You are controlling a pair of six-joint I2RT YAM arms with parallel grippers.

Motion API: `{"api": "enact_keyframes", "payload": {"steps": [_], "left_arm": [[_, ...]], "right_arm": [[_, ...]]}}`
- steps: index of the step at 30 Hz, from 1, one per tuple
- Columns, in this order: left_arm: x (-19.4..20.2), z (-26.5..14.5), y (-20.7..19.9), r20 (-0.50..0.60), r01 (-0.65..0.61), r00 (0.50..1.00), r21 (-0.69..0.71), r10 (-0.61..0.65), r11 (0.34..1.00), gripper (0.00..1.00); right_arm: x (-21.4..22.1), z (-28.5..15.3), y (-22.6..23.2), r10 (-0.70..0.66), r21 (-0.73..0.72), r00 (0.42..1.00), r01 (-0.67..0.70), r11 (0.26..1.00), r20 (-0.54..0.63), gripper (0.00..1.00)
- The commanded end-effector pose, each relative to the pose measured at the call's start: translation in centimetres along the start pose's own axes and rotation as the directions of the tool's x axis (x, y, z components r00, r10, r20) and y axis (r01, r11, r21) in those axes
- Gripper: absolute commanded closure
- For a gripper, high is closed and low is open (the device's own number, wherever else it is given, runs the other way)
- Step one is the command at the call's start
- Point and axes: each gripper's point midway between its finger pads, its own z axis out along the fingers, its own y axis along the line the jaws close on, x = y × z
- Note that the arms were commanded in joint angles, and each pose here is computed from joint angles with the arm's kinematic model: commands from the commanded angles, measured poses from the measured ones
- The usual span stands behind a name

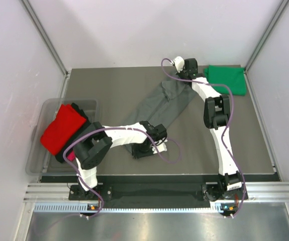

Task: Fold and stack the t-shirts
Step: Fold the tshirt

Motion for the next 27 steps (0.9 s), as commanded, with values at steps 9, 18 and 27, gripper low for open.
{"api": "enact_keyframes", "payload": {"steps": [9,18,27], "left_arm": [[-1.4,0.5,-1.0,0.023,-0.018,1.000,0.069,0.016,0.997,1.00],[-2.9,-1.6,-2.7,0.095,-0.054,0.995,0.151,0.040,0.987,1.00],[-5.0,-2.1,-6.9,0.116,-0.170,0.982,0.227,0.146,0.959,1.00]], "right_arm": [[-1.9,-1.1,-1.4,-0.001,0.029,0.999,-0.001,1.000,0.043,1.00],[-2.2,-0.9,-1.3,-0.006,0.030,0.998,0.004,1.000,0.057,1.00],[-3.9,-0.2,-1.4,-0.039,0.056,0.994,0.033,0.998,0.106,1.00]]}}
